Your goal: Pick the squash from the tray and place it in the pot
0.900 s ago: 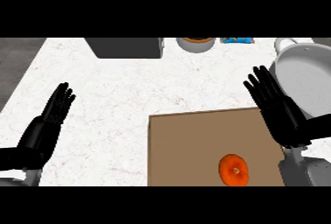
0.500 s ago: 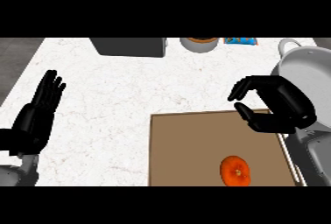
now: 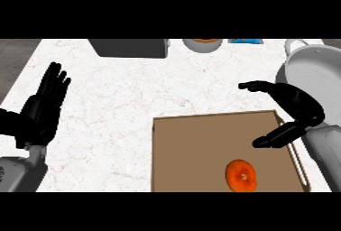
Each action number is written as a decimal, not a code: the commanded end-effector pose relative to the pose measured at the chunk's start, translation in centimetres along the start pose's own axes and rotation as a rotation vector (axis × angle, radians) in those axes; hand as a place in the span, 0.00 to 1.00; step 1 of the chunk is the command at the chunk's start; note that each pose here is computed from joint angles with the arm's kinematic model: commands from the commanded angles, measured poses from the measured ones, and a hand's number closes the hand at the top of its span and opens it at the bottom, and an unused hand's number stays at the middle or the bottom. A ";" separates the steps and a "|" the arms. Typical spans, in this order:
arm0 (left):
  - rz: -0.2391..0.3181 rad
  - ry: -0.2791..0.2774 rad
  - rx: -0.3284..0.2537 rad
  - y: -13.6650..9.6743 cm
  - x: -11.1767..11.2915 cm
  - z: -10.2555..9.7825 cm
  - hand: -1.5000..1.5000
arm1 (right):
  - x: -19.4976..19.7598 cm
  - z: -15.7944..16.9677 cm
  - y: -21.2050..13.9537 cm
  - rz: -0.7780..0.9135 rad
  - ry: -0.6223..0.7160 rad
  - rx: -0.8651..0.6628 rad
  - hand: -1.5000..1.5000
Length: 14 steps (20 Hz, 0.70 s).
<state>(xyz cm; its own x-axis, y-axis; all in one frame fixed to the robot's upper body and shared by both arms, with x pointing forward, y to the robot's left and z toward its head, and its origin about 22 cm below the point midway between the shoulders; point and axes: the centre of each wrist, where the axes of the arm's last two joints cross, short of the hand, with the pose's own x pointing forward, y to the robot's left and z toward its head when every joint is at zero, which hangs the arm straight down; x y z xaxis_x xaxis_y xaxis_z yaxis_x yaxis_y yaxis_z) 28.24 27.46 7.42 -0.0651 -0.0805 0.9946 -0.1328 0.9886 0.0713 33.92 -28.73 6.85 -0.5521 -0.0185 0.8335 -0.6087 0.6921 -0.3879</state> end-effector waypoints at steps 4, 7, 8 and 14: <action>0.001 0.019 0.008 0.9 1.3 -0.1 0.50 | 2.7 -0.7 -4.0 0.077 0.008 0.306 0.00; -0.010 0.018 0.031 0.7 1.3 -1.0 0.50 | 4.0 -3.3 -1.9 0.186 0.096 0.500 0.00; -0.020 0.020 0.036 1.0 0.7 -0.8 0.50 | 5.2 -2.8 -2.0 0.204 0.101 0.557 0.00; -0.019 0.027 0.017 -0.3 1.6 -0.4 0.50 | 6.9 -4.3 1.4 0.432 0.215 0.799 0.00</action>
<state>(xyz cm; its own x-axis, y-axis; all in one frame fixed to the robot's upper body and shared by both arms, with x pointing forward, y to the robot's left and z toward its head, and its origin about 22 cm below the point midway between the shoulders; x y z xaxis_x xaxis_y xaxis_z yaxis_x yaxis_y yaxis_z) 28.98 27.67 8.71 -0.0405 -0.0901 0.9951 -0.1643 0.9830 0.0823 32.84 -26.42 13.29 -0.7169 0.3118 0.6236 -0.6181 0.1295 -0.7753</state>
